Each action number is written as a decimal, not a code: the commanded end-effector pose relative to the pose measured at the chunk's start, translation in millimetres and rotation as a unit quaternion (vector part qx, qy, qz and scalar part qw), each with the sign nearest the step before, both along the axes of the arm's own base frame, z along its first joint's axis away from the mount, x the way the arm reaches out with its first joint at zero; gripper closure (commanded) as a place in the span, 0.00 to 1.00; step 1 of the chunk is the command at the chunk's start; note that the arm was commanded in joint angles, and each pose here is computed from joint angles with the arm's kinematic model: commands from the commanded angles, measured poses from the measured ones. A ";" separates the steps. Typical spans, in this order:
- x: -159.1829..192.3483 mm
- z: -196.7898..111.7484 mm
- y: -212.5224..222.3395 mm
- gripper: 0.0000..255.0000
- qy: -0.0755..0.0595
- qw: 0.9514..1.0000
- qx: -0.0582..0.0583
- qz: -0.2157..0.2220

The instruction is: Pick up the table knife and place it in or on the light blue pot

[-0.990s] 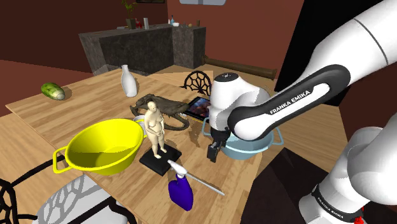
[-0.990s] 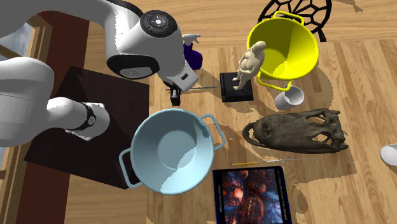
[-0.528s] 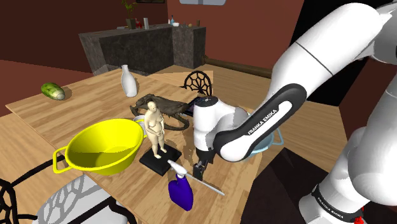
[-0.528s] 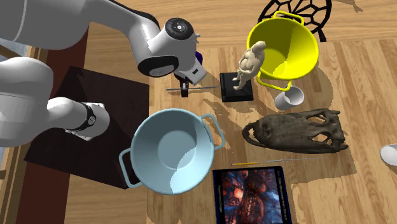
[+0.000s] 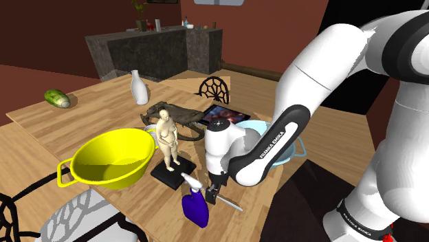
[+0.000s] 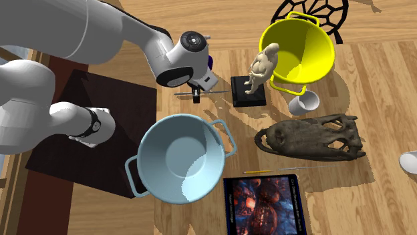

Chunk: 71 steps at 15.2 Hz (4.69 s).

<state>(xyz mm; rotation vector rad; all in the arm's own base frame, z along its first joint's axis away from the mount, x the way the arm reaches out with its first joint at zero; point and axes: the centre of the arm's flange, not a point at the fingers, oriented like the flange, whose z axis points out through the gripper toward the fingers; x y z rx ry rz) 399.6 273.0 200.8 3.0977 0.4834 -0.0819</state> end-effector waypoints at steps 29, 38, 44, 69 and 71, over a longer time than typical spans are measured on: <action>-0.6 50.0 0.5 1.00 0.000 1.000 0.000 0.000; -0.6 97.5 0.5 1.00 0.000 1.000 0.000 0.000; -0.6 129.2 0.5 1.00 0.000 1.000 0.000 0.000; 3.4 223.5 -104.7 1.00 0.000 1.000 0.000 0.000; 4.4 225.5 -131.0 1.00 0.000 1.000 0.000 0.000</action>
